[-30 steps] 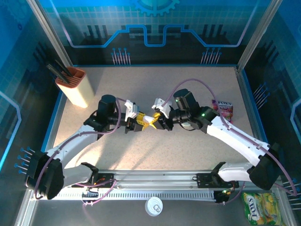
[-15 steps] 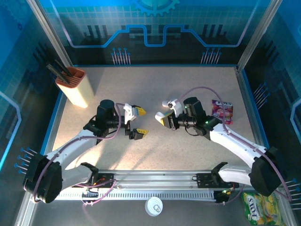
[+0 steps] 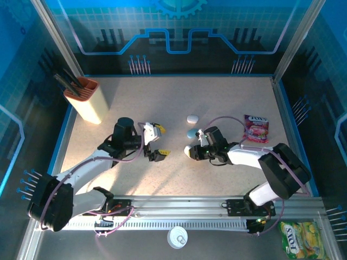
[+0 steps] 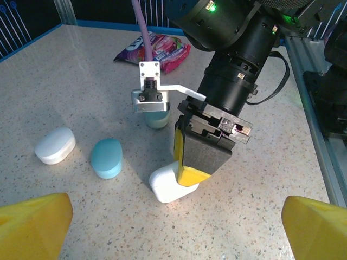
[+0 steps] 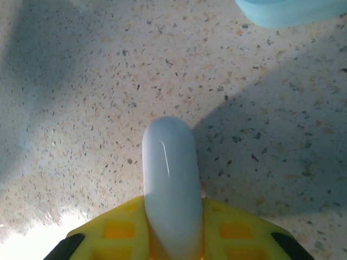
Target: Insert the wireless bluetooth earbuds into the charging case
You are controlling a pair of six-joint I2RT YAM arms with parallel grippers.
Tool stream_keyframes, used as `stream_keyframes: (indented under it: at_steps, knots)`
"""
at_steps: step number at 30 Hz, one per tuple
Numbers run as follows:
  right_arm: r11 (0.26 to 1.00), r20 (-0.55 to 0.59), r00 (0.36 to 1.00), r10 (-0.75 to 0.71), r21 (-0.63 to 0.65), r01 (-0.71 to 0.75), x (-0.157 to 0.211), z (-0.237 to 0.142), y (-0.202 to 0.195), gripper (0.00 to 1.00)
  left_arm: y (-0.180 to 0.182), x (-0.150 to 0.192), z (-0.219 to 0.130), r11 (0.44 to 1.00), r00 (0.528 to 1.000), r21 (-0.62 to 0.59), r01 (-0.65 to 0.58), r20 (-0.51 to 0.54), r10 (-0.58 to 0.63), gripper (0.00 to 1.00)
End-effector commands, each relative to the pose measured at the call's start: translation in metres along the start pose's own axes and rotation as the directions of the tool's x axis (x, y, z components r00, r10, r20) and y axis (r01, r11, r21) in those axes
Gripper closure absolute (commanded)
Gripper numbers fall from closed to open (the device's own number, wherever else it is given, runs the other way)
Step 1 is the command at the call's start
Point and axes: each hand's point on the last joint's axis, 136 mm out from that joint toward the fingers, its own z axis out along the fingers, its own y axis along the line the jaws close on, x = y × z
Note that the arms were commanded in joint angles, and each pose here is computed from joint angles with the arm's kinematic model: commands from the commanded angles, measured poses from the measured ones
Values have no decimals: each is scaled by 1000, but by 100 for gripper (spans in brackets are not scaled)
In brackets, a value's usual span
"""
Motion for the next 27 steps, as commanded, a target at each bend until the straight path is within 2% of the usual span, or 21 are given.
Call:
stream_keyframes:
  at_steps: [1, 5, 7, 9, 14, 18, 22, 27]
  knots:
    - [999, 58, 998, 27, -34, -25, -13, 3, 3, 74, -2, 14, 2, 1000, 999, 19, -8, -53, 9, 1]
    - [1000, 113, 994, 12, -21, -10, -24, -9, 2, 55, 5, 19, 2, 1000, 998, -21, 8, -65, -10, 1]
    - [1000, 153, 988, -11, -5, 12, -35, -22, 0, 39, 23, 25, -4, 991, 998, -130, 14, -61, -23, 1]
    - [999, 187, 981, -40, 29, 35, -46, -36, -4, 28, 45, 31, -18, 963, 998, -267, 36, -38, -48, 1]
    - [989, 310, 944, -114, 126, 78, -81, -85, -19, 21, 84, 41, -51, 854, 992, -507, 114, 5, -129, 1]
    - [956, 436, 877, -203, 281, 81, -113, -138, -43, 16, 111, 58, -84, 708, 981, -683, 180, 73, -180, 1]
    - [852, 517, 758, -398, 514, 97, -131, -185, -68, 12, 129, 80, -112, 597, 954, -746, 295, 193, -230, 1]
    - [787, 567, 691, -448, 618, 3, -135, -201, -115, 10, 152, 94, -132, 513, 931, -777, 364, 282, -234, 1]
